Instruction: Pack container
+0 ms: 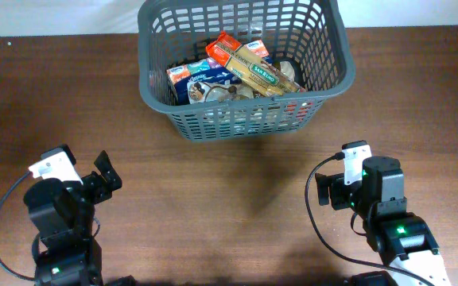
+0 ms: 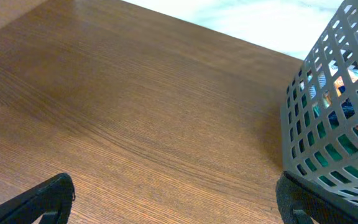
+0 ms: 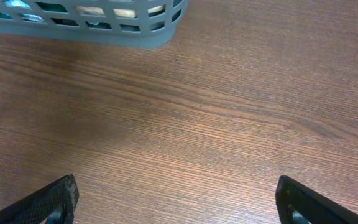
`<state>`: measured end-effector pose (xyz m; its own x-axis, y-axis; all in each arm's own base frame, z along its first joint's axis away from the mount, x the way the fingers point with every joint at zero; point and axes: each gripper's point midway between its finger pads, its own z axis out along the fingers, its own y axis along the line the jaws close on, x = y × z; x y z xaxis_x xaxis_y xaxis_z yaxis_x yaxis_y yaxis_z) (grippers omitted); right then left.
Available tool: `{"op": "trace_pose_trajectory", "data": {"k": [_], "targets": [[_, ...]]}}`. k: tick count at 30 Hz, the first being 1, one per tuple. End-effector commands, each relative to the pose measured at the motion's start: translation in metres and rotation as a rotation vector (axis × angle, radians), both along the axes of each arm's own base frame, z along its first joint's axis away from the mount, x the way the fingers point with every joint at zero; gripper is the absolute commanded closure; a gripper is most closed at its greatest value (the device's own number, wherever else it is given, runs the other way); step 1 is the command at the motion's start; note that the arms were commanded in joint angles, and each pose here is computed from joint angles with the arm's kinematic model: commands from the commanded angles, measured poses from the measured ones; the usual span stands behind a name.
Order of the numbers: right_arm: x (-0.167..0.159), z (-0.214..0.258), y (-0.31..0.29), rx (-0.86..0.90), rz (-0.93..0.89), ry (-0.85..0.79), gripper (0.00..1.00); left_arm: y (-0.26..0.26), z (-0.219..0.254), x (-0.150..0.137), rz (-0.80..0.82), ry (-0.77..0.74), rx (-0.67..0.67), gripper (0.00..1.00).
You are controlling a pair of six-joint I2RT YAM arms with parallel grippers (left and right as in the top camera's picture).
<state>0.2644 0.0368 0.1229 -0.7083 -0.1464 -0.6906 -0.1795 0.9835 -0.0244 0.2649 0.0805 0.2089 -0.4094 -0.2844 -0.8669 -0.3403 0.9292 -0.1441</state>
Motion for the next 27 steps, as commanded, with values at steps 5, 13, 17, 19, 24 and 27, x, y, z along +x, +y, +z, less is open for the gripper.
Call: {"op": "trace_pose_trajectory", "data": {"k": [5,13,17,19,24,27], "targets": [[0.0,-0.001,0.0,0.0,0.002,0.0,0.01,0.002,-0.001,-0.001,0.012,-0.003,-0.005,0.01],[0.0,-0.001,-0.001,-0.011,0.0,0.0,0.01,0.002,-0.001,-0.001,0.012,-0.003,-0.005,0.01],[-0.001,-0.004,-0.011,-0.059,-0.03,0.013,0.01,0.002,-0.001,-0.001,0.012,-0.003,-0.005,0.01],[-0.001,-0.007,-0.011,-0.058,-0.028,0.023,0.01,0.002,-0.001,-0.001,0.012,-0.003,-0.005,0.01],[0.0,-0.016,-0.012,-0.07,-0.033,0.057,0.01,0.002,-0.001,-0.001,0.012,-0.003,-0.005,0.01],[0.013,-0.009,-0.012,-0.069,-0.042,0.004,0.01,0.002,-0.001,-0.001,0.012,-0.003,-0.005,0.01]]}}
